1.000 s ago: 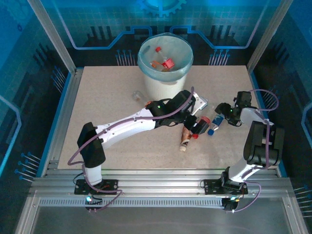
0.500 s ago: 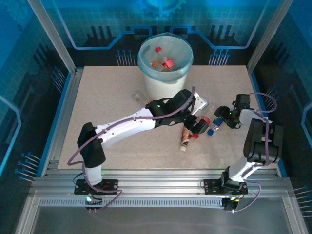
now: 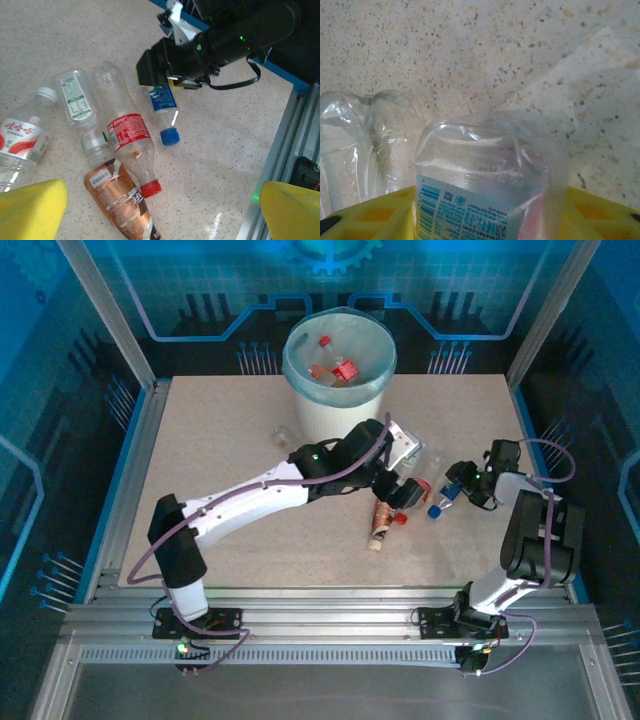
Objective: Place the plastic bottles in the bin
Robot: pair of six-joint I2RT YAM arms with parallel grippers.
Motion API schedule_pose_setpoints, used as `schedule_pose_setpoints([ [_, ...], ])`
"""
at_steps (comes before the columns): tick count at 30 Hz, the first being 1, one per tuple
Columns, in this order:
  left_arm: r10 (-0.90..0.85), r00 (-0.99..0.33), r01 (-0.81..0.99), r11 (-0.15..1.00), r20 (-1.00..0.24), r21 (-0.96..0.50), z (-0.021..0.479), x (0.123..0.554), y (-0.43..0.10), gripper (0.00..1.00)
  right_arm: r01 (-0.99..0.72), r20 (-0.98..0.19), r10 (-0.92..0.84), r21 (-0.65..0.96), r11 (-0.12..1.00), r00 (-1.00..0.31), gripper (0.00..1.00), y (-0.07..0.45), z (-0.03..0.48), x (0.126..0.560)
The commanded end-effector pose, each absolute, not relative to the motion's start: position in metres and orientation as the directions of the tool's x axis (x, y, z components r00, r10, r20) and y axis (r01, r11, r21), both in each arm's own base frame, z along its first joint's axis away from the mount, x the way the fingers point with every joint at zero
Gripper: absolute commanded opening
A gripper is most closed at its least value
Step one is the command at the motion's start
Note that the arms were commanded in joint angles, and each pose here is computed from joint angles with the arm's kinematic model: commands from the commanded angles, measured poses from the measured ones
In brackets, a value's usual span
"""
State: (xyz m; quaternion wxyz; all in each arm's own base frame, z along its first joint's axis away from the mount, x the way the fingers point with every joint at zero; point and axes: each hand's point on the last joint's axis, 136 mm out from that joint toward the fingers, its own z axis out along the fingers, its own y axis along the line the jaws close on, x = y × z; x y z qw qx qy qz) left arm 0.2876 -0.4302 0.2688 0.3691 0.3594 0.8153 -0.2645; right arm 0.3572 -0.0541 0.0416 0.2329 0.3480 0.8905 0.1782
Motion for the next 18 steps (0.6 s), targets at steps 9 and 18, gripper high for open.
schedule_pose_setpoints([
  [9, 0.099, -0.453, 0.682, 0.679, -0.886, -0.272, 0.335, 0.313, -0.376, 0.99, 0.480, -0.511, 0.661, 0.454, 0.750, -0.550, 0.55, -0.055, 0.127, 0.351],
  [18, -0.112, -0.446, 0.569, 0.730, -0.888, -0.378, 0.348, 0.332, -0.323, 0.99, 0.249, -0.761, 0.458, 0.385, 0.889, -0.460, 0.54, 0.000, 0.237, 0.362],
])
